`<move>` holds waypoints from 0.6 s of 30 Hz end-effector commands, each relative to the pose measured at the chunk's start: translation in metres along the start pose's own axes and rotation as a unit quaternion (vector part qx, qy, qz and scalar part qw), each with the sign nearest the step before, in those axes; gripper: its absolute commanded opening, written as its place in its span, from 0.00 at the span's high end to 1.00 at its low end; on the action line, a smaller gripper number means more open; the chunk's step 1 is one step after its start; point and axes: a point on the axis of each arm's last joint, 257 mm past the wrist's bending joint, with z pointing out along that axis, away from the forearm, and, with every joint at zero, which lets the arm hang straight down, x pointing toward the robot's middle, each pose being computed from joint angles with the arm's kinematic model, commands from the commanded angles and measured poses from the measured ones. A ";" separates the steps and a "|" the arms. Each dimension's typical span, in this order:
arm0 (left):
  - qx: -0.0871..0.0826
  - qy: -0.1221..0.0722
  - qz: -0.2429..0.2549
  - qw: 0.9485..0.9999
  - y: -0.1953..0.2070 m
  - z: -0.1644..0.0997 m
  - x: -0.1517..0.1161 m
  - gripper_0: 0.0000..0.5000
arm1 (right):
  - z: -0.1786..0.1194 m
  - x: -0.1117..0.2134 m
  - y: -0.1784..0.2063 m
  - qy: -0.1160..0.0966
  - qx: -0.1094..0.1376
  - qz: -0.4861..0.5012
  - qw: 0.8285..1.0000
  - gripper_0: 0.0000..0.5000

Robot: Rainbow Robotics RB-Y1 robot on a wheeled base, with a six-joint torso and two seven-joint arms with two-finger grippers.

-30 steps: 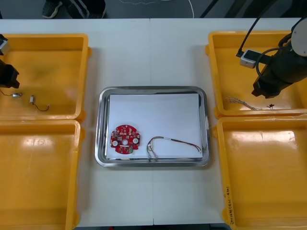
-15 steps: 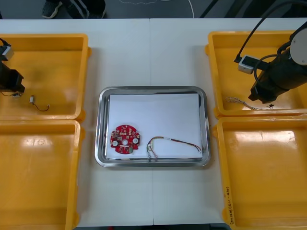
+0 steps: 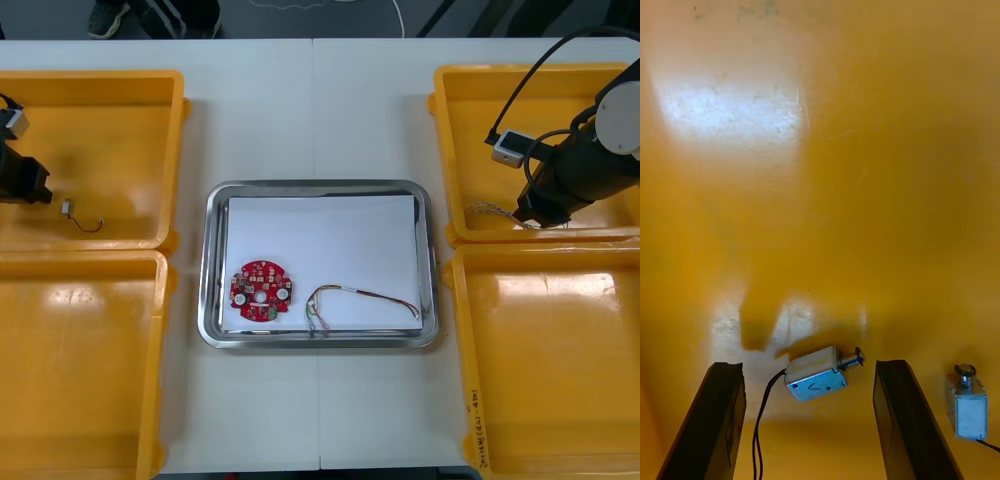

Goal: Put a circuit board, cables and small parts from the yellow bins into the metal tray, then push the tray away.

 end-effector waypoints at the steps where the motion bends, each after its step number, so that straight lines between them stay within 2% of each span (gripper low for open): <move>1: 0.016 -0.007 -0.036 0.999 -0.010 0.006 0.000 0.00 | -0.001 0.011 -0.008 0.008 0.010 -0.017 1.000 0.08; 18: 0.022 -0.005 -0.033 0.999 -0.022 0.014 0.002 0.00 | 0.019 0.009 0.006 0.007 -0.003 -0.021 1.000 0.08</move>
